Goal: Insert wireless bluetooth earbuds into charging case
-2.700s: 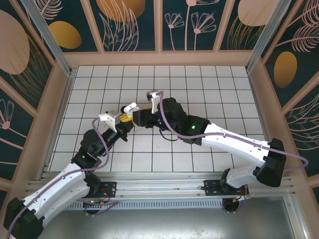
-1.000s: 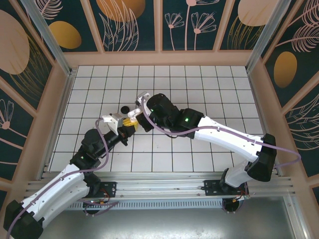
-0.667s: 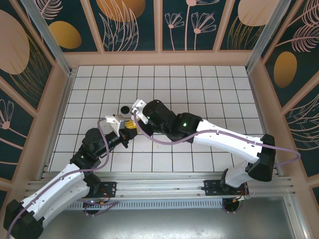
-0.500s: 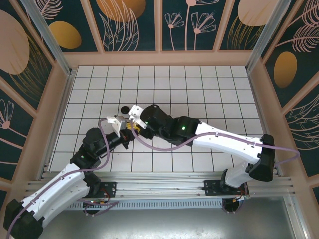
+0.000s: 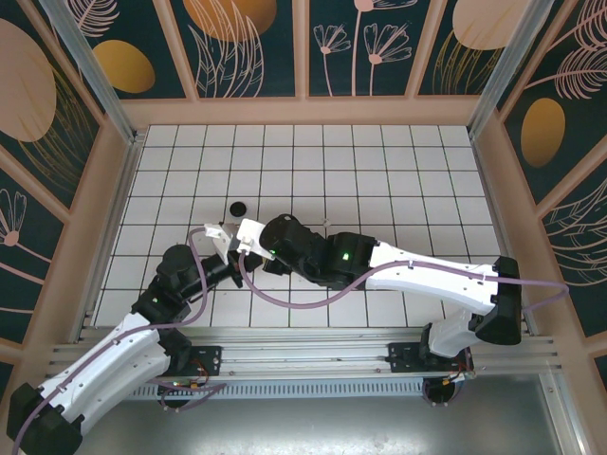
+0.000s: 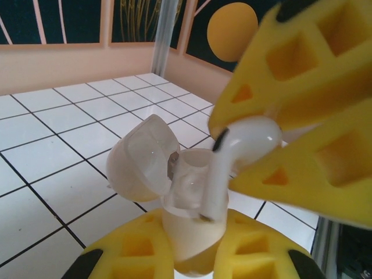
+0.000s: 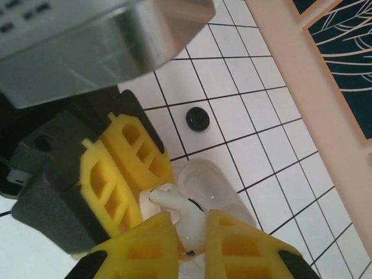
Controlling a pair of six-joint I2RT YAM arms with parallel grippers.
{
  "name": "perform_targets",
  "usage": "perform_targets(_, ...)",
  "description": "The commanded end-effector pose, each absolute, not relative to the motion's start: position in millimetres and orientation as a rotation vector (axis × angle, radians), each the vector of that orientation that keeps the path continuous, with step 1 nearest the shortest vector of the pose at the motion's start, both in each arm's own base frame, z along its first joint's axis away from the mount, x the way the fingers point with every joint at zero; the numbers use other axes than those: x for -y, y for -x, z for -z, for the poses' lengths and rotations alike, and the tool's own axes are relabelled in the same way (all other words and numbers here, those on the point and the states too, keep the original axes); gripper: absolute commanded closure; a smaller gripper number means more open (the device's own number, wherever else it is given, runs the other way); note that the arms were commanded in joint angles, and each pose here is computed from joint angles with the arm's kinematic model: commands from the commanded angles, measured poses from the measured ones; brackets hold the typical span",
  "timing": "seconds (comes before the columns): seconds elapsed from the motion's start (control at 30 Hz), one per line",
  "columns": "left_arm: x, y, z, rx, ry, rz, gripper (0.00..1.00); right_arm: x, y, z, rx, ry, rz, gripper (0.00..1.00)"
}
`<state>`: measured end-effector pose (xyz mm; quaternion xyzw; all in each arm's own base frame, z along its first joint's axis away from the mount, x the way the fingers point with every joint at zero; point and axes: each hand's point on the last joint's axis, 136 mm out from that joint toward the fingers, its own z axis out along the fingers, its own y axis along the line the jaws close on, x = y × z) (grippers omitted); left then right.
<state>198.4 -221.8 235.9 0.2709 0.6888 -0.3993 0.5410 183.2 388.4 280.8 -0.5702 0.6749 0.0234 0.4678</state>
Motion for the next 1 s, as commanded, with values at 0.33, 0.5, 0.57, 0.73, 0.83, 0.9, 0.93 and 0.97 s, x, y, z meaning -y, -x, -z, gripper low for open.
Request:
perform_targets(0.33, 226.1, -188.4, -262.7, -1.536, -0.708, 0.975, 1.00, -373.0, -178.9, -271.9, -1.623, 1.481, 0.092, 0.95)
perform_targets(0.5, 225.2, -188.1, -263.5, -1.535, -0.705, 0.973, 1.00, -380.6, -156.9, -259.1, -1.600, 1.578, 0.053, 0.94)
perform_targets(0.57, 224.9, -188.0, -262.7, -1.534, -0.705, 0.971, 1.00, -381.5, -152.0, -256.0, -1.596, 1.605, 0.037, 0.94)
perform_targets(0.73, 225.0, -187.7, -260.6, -1.527, -0.711, 0.968, 1.00, -382.9, -142.7, -255.1, -1.573, 1.648, -0.020, 0.93)
perform_targets(0.83, 225.7, -186.8, -260.9, -1.515, -0.716, 0.972, 1.00, -383.4, -137.3, -255.3, -1.555, 1.672, -0.061, 0.92)
perform_targets(0.9, 225.8, -186.9, -260.5, -1.513, -0.716, 0.972, 1.00, -383.7, -133.5, -254.3, -1.547, 1.691, -0.088, 0.92)
perform_targets(0.93, 225.9, -186.4, -261.4, -1.508, -0.718, 0.973, 1.00, -383.5, -128.5, -252.5, -1.526, 1.729, -0.106, 0.92)
perform_targets(0.97, 226.0, -186.3, -261.6, -1.506, -0.720, 0.972, 1.00, -383.1, -124.9, -252.2, -1.505, 1.748, -0.120, 0.91)
